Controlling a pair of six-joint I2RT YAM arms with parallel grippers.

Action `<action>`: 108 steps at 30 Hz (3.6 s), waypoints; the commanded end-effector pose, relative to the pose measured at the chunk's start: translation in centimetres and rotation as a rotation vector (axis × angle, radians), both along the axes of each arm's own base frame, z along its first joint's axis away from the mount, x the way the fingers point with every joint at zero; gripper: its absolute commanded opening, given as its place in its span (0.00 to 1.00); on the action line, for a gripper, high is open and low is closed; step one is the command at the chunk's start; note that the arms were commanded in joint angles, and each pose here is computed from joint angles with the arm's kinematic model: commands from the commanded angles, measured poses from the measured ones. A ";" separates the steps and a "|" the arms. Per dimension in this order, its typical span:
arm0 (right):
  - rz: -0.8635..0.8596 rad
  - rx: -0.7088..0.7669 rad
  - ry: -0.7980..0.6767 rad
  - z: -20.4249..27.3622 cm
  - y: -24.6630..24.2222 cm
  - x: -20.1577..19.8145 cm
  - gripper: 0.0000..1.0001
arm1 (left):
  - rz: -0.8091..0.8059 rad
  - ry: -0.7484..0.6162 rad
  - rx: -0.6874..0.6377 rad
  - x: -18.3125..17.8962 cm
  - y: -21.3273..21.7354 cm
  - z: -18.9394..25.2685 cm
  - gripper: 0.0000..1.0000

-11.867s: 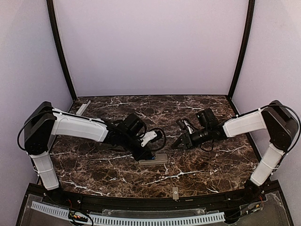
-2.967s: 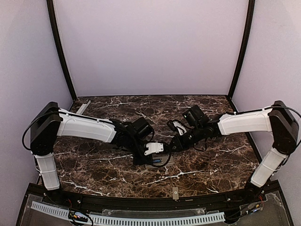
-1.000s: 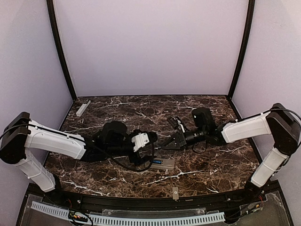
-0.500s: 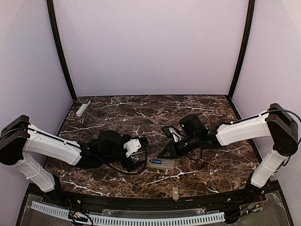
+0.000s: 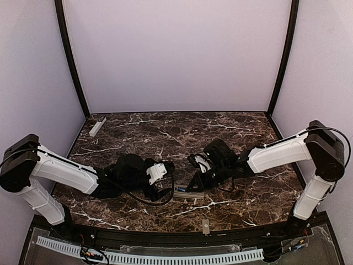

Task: Load the batteries into the remote control
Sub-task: Place the battery in the battery compartment, then adjust the remote control without the battery cover at the center of the board.

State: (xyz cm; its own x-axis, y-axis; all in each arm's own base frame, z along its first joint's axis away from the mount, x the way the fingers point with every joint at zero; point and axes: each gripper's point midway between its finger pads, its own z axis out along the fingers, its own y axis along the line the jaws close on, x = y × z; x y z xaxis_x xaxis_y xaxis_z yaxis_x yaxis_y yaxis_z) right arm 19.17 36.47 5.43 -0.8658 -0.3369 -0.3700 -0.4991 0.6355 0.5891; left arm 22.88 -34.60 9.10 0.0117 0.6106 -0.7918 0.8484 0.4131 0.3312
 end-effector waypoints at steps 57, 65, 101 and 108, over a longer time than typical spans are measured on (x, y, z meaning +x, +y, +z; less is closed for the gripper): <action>-0.136 -0.006 -0.067 3.3 -7.4 1.8 0.41 | -0.424 0.377 0.166 -2.3 -4.5 -9.1 0.74; -0.144 -0.001 -0.067 3.4 -7.9 1.9 0.40 | -0.403 0.432 0.177 -1.9 -5.1 -9.3 0.53; -0.089 0.086 0.001 1.3 -1.6 3.2 0.13 | 0.008 0.415 0.125 -1.4 -6.2 -10.7 0.43; -0.083 0.076 -0.001 0.9 -1.4 3.1 0.12 | 0.001 0.414 0.124 -1.4 -6.4 -10.7 0.43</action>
